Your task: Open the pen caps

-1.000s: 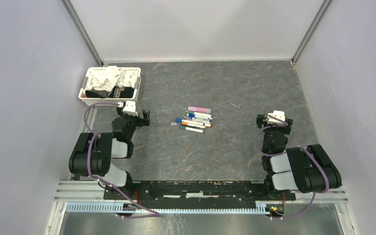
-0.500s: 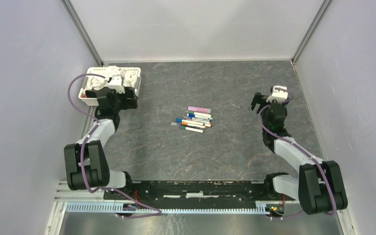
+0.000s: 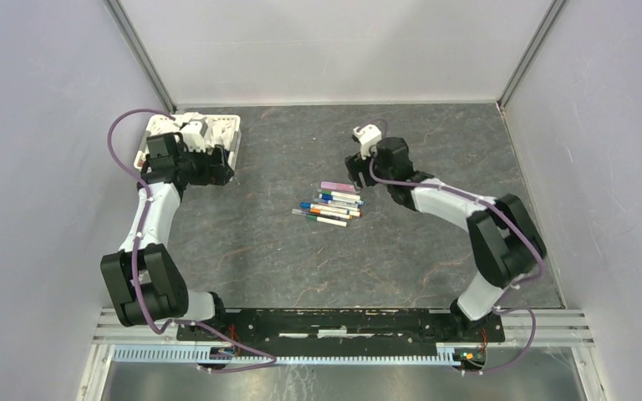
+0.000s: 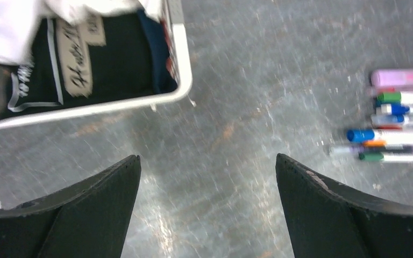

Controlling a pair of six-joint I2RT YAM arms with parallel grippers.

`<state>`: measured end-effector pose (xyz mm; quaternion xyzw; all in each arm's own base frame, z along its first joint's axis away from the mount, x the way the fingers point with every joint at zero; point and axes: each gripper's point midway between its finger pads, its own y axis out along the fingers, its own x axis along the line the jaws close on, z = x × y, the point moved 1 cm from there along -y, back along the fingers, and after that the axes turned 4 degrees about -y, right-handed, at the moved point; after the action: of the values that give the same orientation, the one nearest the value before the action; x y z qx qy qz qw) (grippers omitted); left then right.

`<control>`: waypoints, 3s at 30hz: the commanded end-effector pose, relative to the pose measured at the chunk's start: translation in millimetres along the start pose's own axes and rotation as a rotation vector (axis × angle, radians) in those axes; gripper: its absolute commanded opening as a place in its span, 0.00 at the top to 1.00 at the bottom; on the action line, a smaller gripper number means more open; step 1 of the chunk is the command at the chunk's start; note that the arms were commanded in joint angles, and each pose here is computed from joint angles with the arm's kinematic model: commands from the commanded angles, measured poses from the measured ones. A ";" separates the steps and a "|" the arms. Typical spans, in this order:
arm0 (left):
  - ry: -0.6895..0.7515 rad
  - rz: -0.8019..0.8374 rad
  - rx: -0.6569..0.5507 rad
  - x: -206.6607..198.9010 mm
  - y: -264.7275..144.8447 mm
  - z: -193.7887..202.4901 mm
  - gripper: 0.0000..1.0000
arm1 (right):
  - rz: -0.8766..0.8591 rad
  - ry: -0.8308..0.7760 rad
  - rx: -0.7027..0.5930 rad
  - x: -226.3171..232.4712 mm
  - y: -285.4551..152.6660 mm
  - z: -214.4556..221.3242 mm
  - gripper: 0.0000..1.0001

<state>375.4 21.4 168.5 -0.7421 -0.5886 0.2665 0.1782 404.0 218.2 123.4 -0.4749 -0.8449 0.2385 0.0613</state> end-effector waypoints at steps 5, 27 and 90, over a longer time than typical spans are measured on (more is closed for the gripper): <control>0.053 0.151 0.130 -24.6 -16.4 25.0 0.00 | -0.124 -0.150 0.127 16.1 53.4 4.6 0.29; 0.053 0.222 0.105 -41.4 -27.6 16.6 0.00 | -0.317 -0.188 0.228 55.9 95.1 31.2 0.41; 0.601 0.873 0.169 -193.0 -62.5 63.7 0.00 | -1.050 -0.144 -0.042 198.8 -76.8 -53.5 1.00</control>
<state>272.0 -135.2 182.0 -0.9282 -0.1840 0.1690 0.2759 314.5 342.4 159.5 -0.0973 -0.9625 0.2384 0.0854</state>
